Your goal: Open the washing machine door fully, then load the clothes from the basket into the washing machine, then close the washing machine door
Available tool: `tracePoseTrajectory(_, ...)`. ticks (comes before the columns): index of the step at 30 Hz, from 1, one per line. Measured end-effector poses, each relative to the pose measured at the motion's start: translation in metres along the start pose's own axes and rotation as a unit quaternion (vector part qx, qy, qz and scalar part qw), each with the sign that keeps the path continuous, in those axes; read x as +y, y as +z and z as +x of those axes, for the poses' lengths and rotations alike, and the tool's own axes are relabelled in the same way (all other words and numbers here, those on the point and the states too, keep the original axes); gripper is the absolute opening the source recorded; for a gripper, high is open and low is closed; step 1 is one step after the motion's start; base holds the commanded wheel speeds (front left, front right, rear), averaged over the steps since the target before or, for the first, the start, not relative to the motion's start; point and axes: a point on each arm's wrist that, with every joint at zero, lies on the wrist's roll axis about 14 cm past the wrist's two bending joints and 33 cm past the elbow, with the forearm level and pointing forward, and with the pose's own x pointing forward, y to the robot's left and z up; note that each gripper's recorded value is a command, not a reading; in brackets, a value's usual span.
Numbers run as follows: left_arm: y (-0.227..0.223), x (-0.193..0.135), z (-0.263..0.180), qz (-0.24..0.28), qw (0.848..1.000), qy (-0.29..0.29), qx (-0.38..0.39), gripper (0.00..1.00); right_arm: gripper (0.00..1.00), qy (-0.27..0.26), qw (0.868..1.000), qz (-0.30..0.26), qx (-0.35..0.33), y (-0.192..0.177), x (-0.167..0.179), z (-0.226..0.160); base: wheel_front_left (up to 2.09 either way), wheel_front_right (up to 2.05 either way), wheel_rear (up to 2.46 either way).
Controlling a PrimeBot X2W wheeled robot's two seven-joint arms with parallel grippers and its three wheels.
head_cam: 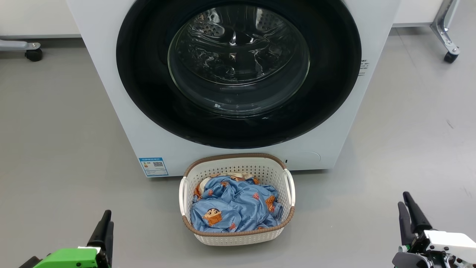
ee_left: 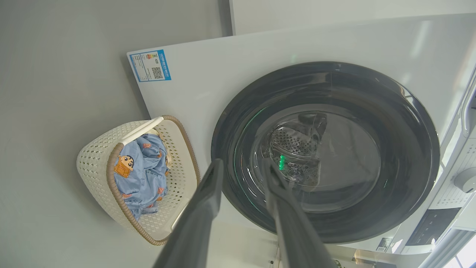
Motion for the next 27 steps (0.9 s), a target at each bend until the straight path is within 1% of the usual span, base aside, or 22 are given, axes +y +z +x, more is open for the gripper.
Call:
tracePoseTrajectory(2, -0.002, 0.004, -0.002, -0.002, 1.000, 0.005, 0.001, 1.00, 1.00, -0.004, 1.000, 0.001, -0.001, 0.000, -0.003, -0.001, 0.00, 0.00, 0.00)
tracePoseTrajectory(13, 0.000, 0.000, 0.000, 0.006, 1.000, -0.001, -0.011, 1.00, 1.00, 0.008, 1.000, -0.007, -0.014, 0.004, 0.005, 0.000, 0.00, 0.00, 0.00)
tracePoseTrajectory(18, -0.001, -0.002, 0.000, 0.028, 1.000, -0.003, -0.014, 1.00, 1.00, 0.016, 1.000, -0.019, -0.018, 0.004, 0.010, 0.000, 0.00, 0.00, 0.00)
tracePoseTrajectory(25, -0.003, -0.005, 0.002, 0.042, 0.999, -0.007, -0.016, 1.00, 1.00, 0.027, 0.998, -0.042, -0.026, 0.006, 0.018, 0.001, 0.00, 0.00, 0.00)
tracePoseTrajectory(27, -0.004, -0.006, 0.002, 0.058, 0.998, -0.009, -0.015, 1.00, 1.00, 0.029, 0.998, -0.054, -0.028, 0.007, 0.020, 0.001, 0.00, 0.00, 0.00)
